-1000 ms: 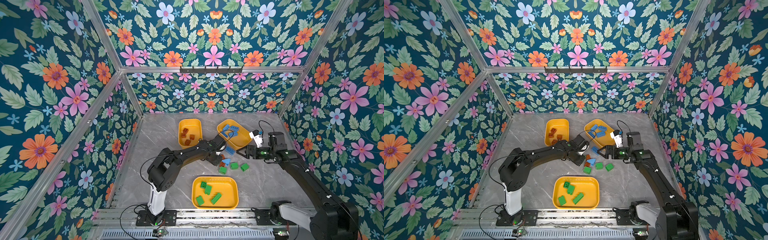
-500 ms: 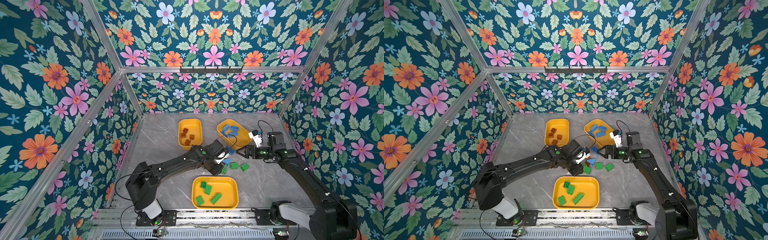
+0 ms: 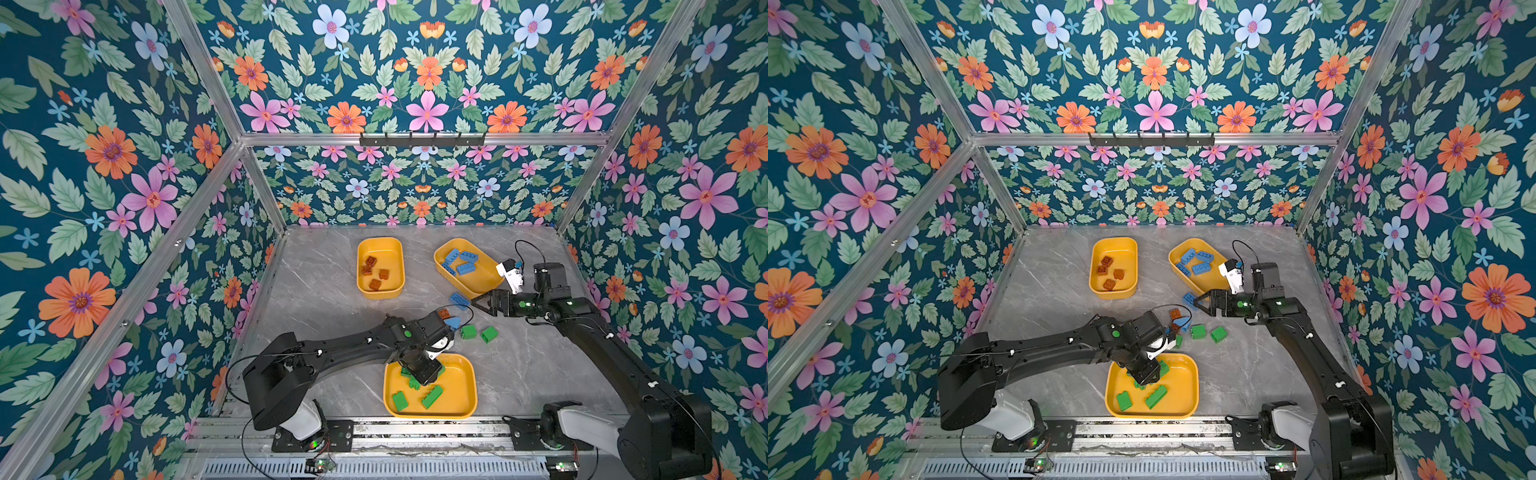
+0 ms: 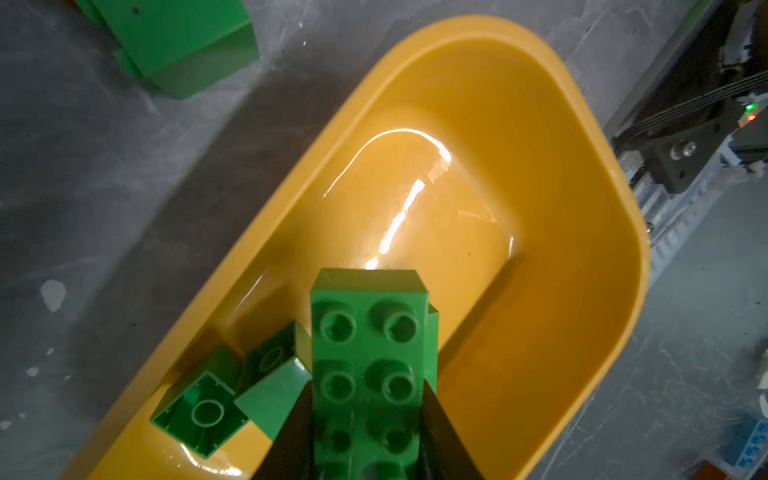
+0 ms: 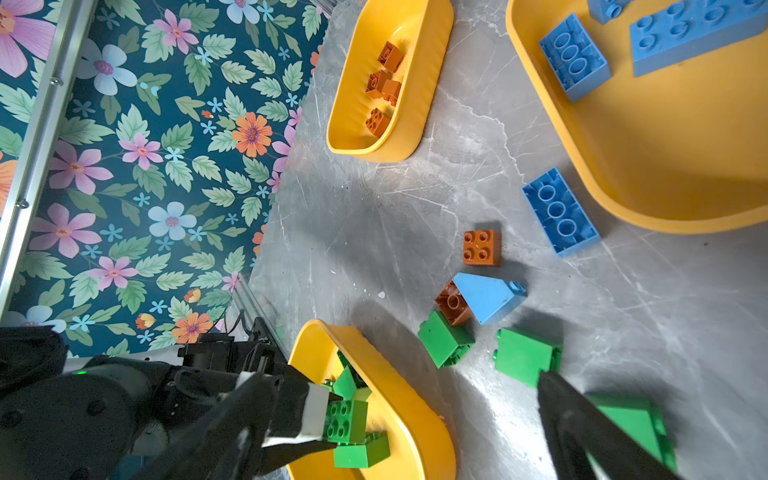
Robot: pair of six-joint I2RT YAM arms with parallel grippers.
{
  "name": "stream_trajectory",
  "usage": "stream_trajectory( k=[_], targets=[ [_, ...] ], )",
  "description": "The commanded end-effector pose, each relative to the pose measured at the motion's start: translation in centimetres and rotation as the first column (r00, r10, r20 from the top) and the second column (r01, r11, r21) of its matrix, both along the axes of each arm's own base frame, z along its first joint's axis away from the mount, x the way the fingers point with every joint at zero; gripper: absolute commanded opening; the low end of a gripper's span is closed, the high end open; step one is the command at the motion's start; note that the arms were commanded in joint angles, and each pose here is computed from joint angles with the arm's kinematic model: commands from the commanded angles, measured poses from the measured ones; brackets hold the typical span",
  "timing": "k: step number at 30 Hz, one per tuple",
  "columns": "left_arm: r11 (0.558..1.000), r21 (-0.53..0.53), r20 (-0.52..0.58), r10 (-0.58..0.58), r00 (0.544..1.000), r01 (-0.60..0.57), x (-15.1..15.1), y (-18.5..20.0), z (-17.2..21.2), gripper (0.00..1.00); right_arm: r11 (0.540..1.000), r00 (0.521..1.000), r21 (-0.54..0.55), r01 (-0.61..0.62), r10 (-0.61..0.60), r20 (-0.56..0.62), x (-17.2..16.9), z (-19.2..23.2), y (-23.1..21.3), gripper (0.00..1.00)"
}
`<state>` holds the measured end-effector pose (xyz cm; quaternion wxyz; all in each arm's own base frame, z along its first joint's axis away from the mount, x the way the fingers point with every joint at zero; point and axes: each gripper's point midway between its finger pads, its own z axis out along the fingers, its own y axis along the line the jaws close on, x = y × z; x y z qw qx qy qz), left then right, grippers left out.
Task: Sort the legos into containers by color
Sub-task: 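Lower the green brick into the near bin, release, then move the left gripper to the pile and grasp a brown brick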
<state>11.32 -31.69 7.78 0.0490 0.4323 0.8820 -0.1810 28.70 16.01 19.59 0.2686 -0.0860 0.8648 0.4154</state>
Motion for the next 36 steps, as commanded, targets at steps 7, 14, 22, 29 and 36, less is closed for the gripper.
stream_trajectory(
  k=[7, 14, 22, 29, 36],
  targets=[
    [0.998, -0.019, 0.040, 0.057, 0.998, -0.056, 1.7, -1.0, 1.3, 0.58, 1.000, 1.000, 0.000, -0.012, 0.012, 0.021, -0.2, 0.3, 0.1, 0.99],
    [0.978, -0.078, 0.066, 0.200, 0.978, -0.195, 6.5, -1.8, 4.1, 0.61, 1.000, 0.999, -0.013, 0.000, 0.001, 0.034, -0.1, 0.6, -0.2, 0.99],
    [0.853, -0.153, 0.081, 0.514, 0.854, -0.499, 14.8, -2.4, 4.4, 0.62, 1.000, 0.999, -0.017, 0.016, -0.015, 0.048, -0.3, 0.9, -0.4, 0.99],
    [0.692, -0.198, 0.055, 0.715, 0.697, -0.694, 20.0, -5.2, 2.8, 0.58, 1.000, 0.999, -0.011, 0.015, -0.015, 0.051, -0.6, 1.1, -0.4, 0.99],
    [0.569, -0.151, 0.057, 0.821, 0.568, -0.808, 21.5, -5.4, -0.2, 0.55, 1.000, 0.999, -0.012, 0.015, -0.014, 0.047, -0.8, 0.9, -0.4, 0.99]
  ],
)
